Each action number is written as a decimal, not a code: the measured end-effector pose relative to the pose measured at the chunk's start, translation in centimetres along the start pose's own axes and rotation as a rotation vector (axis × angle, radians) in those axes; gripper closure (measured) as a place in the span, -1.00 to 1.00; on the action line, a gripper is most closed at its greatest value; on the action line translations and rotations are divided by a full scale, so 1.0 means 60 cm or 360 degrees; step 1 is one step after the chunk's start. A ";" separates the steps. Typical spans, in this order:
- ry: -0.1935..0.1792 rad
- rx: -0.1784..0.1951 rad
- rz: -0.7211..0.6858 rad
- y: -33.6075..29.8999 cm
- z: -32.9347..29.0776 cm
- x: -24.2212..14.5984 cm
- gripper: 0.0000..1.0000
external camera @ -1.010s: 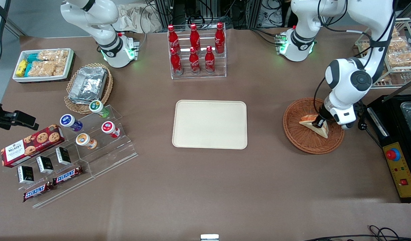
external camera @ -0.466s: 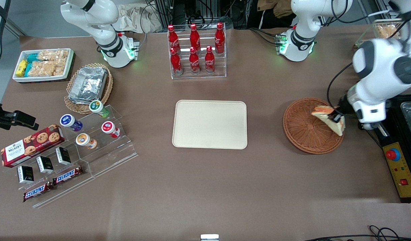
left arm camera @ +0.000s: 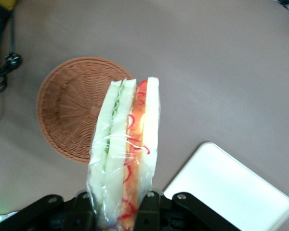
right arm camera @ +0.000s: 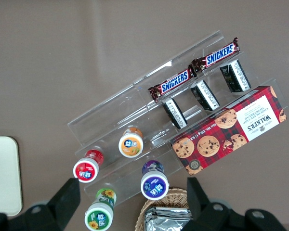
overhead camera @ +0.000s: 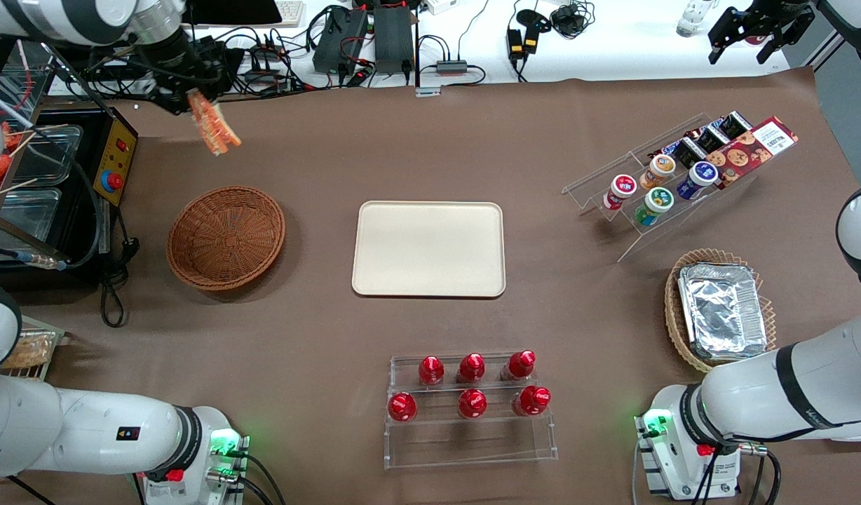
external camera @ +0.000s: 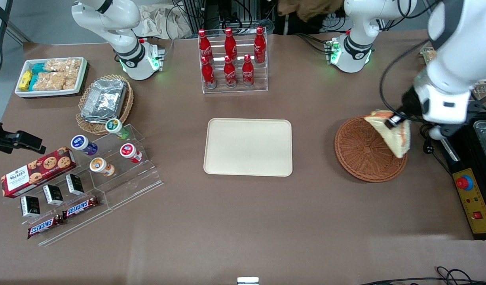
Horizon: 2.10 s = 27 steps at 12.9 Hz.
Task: Place sandwich from basket to tray
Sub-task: 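Carry the held sandwich with the left gripper over the cream tray, then lower the sandwich onto the tray and open the left gripper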
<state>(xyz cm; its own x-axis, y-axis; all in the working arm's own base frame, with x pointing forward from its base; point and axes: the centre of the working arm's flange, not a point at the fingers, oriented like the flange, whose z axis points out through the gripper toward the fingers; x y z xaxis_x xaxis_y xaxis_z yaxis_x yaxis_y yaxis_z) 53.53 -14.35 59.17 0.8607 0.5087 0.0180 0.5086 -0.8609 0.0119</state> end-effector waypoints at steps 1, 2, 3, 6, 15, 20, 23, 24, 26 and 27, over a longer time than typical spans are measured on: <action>0.0007 -0.0008 0.0080 0.031 -0.007 -0.030 0.58; 0.0005 -0.0008 0.0157 0.060 -0.005 -0.060 0.58; -0.0006 -0.0001 0.0230 0.088 0.002 -0.089 0.58; -0.0017 -0.0010 0.0416 0.174 0.070 -0.168 0.58; 0.0141 -0.0022 0.0713 0.241 0.443 -0.350 0.58; 0.0211 0.0084 0.0808 0.256 0.583 -0.412 0.58; 0.0224 0.0077 0.0863 0.260 0.623 -0.421 0.59; 0.0233 0.0071 0.0867 0.262 0.621 -0.420 0.58; 0.0241 0.0068 0.0863 0.264 0.619 -0.417 0.21; 0.0246 0.0062 0.0854 0.266 0.616 -0.414 -0.01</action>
<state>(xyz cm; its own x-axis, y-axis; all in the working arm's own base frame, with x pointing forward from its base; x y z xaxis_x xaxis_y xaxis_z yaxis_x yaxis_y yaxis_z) 41.06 -40.75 21.94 0.9875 -0.0093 0.1575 0.0028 -0.9971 -0.0764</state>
